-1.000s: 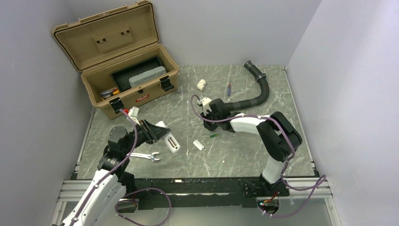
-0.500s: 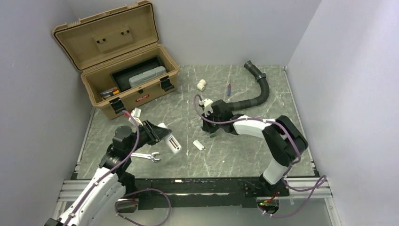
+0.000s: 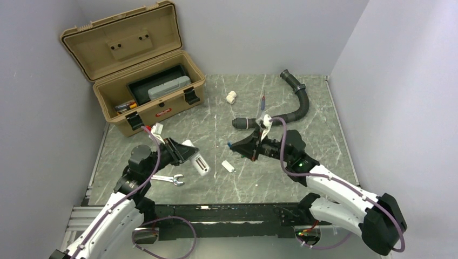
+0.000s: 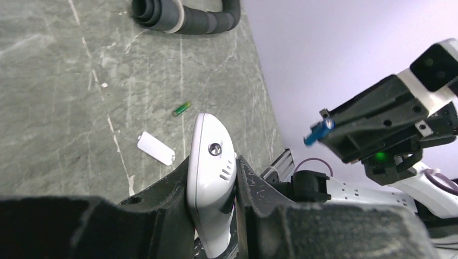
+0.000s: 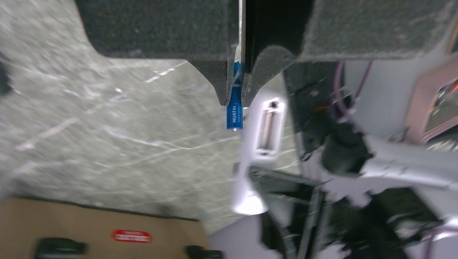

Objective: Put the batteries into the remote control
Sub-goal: Pick up the battery from the center of the board, then load the battery into the remote control.

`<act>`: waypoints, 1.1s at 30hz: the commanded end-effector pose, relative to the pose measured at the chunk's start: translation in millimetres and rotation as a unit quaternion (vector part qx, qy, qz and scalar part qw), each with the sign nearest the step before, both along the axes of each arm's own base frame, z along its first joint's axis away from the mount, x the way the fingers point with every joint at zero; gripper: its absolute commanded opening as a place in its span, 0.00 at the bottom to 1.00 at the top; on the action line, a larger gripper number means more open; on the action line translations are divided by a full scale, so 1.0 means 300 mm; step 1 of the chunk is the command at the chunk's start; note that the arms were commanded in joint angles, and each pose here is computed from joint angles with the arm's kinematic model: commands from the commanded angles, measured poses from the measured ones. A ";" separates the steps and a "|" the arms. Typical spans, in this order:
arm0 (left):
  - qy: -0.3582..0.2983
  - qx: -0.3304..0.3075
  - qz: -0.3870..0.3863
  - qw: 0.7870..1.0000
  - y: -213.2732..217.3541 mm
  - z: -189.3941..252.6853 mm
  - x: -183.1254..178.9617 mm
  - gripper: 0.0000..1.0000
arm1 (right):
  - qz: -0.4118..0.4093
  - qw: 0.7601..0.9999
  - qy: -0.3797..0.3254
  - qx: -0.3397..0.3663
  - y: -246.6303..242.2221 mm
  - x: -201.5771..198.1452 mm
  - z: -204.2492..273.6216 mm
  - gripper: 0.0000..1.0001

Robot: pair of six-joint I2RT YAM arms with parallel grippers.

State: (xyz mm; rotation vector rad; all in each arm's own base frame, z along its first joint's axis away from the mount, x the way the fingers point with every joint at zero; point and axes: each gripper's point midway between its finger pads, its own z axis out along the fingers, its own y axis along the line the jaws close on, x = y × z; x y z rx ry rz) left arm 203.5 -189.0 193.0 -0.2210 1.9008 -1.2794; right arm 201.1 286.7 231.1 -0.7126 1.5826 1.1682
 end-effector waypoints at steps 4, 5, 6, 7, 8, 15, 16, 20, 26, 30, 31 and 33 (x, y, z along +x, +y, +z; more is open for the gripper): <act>-0.085 -0.007 -0.053 0.995 -0.035 0.116 -0.035 0.00 | 0.214 0.964 -0.146 0.058 0.012 -0.323 0.148 0.00; -0.092 -0.004 -0.058 0.994 -0.037 0.125 -0.040 0.00 | 0.237 0.955 -0.167 0.065 0.004 -0.361 0.156 0.00; -0.099 -0.005 -0.063 0.993 -0.038 0.135 -0.046 0.00 | 0.256 0.946 -0.187 0.072 -0.005 -0.395 0.164 0.00; -0.107 -0.006 -0.067 0.992 -0.040 0.148 -0.051 0.00 | 0.272 0.937 -0.205 0.078 -0.015 -0.427 0.167 0.00; -0.115 -0.007 -0.069 0.991 -0.040 0.158 -0.056 0.00 | 0.280 0.930 -0.222 0.085 -0.024 -0.448 0.174 0.00; -0.165 -0.025 -0.091 0.982 -0.045 0.208 -0.099 0.00 | 0.290 0.921 -0.245 0.085 -0.039 -0.494 0.183 0.00; -0.175 -0.030 -0.094 0.980 -0.046 0.217 -0.106 0.00 | 0.291 0.921 -0.246 0.083 -0.039 -0.495 0.183 0.00; -0.222 -0.050 -0.121 0.966 -0.058 0.249 -0.146 0.00 | 0.297 0.917 -0.253 0.080 -0.038 -0.499 0.178 0.00; -0.287 -0.078 -0.157 0.942 -0.069 0.295 -0.203 0.00 | 0.309 0.912 -0.259 0.081 -0.040 -0.513 0.186 0.00; -0.302 -0.087 -0.169 0.934 -0.072 0.306 -0.220 0.00 | 0.309 0.911 -0.260 0.079 -0.043 -0.515 0.188 0.00; -0.305 -0.089 -0.171 0.933 -0.073 0.308 -0.224 0.00 | 0.306 0.913 -0.259 0.079 -0.043 -0.512 0.188 0.00; -0.310 -0.092 -0.179 0.929 -0.075 0.310 -0.235 0.00 | 0.300 0.915 -0.257 0.078 -0.042 -0.505 0.190 0.00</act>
